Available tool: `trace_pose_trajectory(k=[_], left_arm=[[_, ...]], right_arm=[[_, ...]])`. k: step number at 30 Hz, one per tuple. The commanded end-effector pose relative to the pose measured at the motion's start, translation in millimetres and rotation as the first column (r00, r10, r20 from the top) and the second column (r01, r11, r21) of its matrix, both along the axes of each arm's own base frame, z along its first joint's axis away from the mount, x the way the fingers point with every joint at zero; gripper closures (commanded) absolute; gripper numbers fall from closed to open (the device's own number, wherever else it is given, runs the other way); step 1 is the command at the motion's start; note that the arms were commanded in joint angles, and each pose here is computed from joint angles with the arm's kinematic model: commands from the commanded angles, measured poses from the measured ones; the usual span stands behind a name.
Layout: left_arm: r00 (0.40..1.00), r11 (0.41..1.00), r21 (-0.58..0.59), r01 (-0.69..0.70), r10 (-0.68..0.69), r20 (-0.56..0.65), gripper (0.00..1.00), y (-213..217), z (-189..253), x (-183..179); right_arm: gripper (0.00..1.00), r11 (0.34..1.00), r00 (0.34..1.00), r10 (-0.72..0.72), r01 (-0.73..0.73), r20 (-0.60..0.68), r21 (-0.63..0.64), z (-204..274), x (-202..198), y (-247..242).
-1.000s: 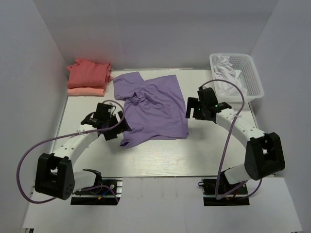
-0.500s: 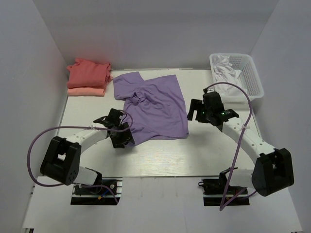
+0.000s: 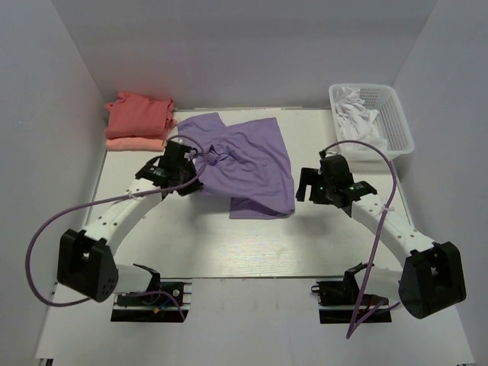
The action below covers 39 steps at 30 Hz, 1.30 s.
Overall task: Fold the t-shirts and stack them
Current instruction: Flatten out the tshirt
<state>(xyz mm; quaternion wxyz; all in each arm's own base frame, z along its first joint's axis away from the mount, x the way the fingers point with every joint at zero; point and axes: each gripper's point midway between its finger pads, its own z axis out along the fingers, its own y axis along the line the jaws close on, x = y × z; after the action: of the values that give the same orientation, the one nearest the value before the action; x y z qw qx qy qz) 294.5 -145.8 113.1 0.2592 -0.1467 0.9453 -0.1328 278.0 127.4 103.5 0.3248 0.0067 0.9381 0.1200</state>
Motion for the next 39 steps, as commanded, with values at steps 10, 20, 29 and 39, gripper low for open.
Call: trace_pose_trajectory(k=[10,20,29,39], left_arm=[[0.933,0.981,-0.103,0.162,-0.119,0.341,1.0,-35.1,135.0,48.3],[0.913,0.997,0.039,-0.073,0.051,0.404,1.0,13.2,177.0,78.1],[0.88,0.993,0.08,-0.092,0.043,0.474,1.0,9.8,223.6,115.5],[0.876,0.942,0.219,-0.254,0.128,0.466,1.0,43.5,227.1,135.7]], right_arm=[[0.1,0.992,0.994,0.113,-0.113,0.001,0.053,-11.7,-17.3,21.4],[0.1,0.986,0.984,0.162,-0.158,-0.07,0.057,-36.5,-27.8,35.9],[0.1,0.964,0.964,0.251,-0.241,-0.082,0.112,-40.0,-26.1,68.1],[0.1,0.935,0.934,0.347,-0.339,-0.082,0.101,-39.6,-31.2,104.0]])
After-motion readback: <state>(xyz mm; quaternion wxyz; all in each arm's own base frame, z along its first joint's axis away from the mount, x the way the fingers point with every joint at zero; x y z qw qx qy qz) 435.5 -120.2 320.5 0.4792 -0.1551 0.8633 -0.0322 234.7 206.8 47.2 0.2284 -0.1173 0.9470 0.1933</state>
